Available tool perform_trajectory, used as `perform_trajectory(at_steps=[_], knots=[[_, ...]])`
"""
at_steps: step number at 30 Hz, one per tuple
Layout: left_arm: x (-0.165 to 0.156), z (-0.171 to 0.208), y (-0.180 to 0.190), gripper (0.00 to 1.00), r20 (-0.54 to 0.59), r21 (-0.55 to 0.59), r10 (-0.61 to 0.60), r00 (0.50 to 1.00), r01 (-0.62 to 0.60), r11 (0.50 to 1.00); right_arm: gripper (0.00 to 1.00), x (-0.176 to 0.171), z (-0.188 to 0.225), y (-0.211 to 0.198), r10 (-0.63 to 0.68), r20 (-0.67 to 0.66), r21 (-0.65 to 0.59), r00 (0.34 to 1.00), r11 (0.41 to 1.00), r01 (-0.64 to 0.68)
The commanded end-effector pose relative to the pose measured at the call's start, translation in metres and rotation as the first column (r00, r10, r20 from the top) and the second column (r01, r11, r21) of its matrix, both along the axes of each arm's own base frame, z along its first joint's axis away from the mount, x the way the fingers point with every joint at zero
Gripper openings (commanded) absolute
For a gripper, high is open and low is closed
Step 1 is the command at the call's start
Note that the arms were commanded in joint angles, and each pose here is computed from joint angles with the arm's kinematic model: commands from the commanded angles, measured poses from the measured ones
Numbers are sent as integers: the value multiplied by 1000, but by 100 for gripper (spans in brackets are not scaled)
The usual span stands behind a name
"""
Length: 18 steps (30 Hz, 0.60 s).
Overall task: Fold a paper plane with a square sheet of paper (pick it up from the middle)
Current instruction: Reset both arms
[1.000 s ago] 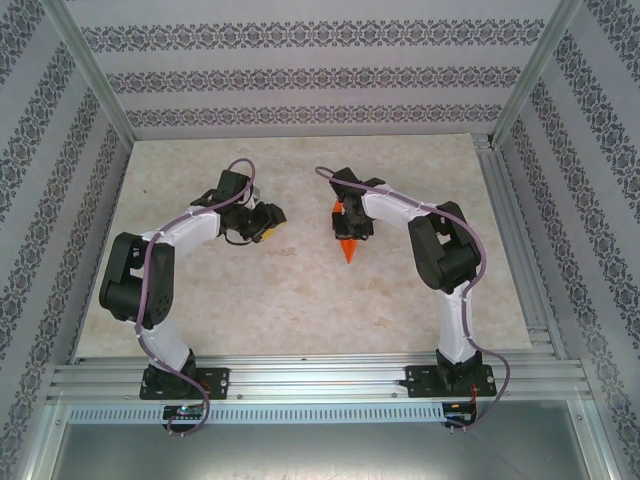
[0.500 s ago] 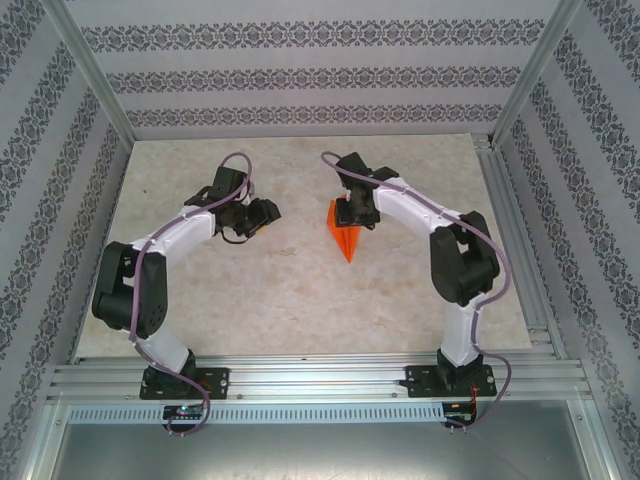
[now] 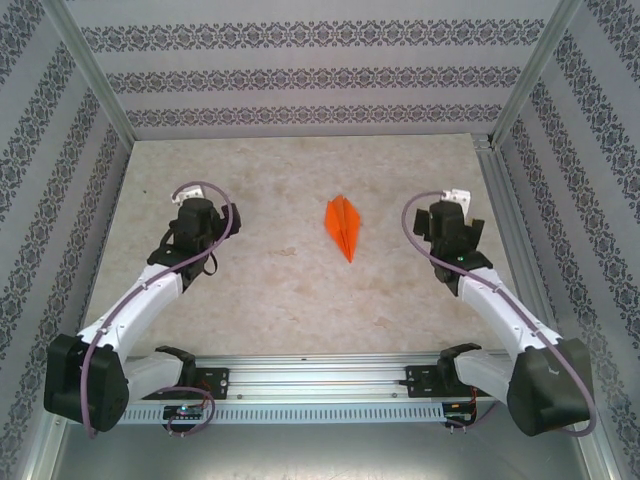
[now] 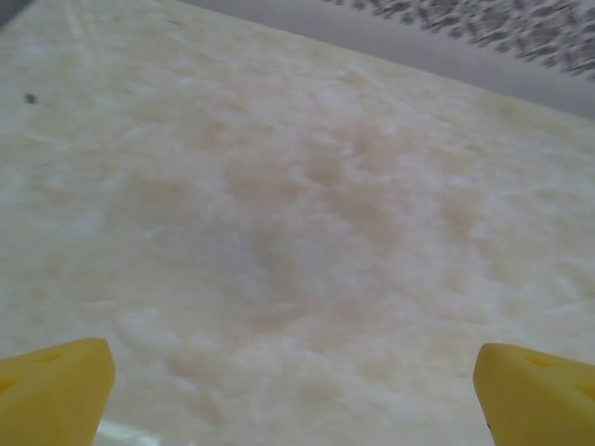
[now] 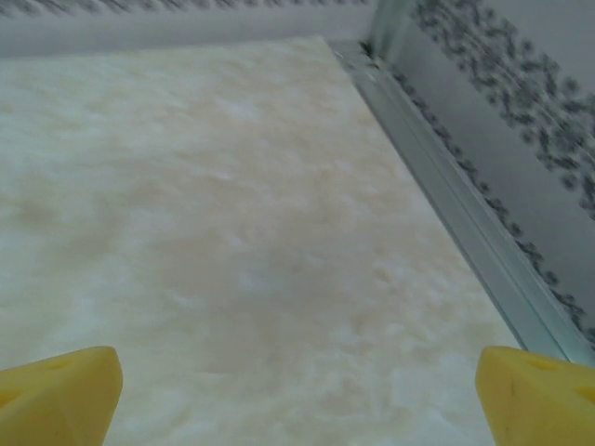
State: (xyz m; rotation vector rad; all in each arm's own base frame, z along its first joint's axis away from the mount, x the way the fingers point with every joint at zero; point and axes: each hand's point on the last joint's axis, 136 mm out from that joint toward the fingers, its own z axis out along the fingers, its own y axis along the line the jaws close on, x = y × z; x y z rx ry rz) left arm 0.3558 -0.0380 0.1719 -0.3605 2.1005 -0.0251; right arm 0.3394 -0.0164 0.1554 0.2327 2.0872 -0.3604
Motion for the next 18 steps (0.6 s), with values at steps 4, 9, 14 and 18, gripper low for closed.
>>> perform_trajectory(at_steps=[4,9,14,18], knots=[[15,-31,51,100,-3,395,114,993,-104,913,98,15,-28,-47,-83,116,-47,990,995,89],[35,-50,29,100,80,374,-32,996,-1,927,98,51,-28,-42,-9,92,-23,996,1000,11],[47,-50,15,100,162,394,-177,971,101,913,98,68,-22,-28,102,188,59,977,992,-115],[48,-58,24,100,187,322,-189,964,122,939,98,67,-24,-6,219,298,68,929,966,-249]])
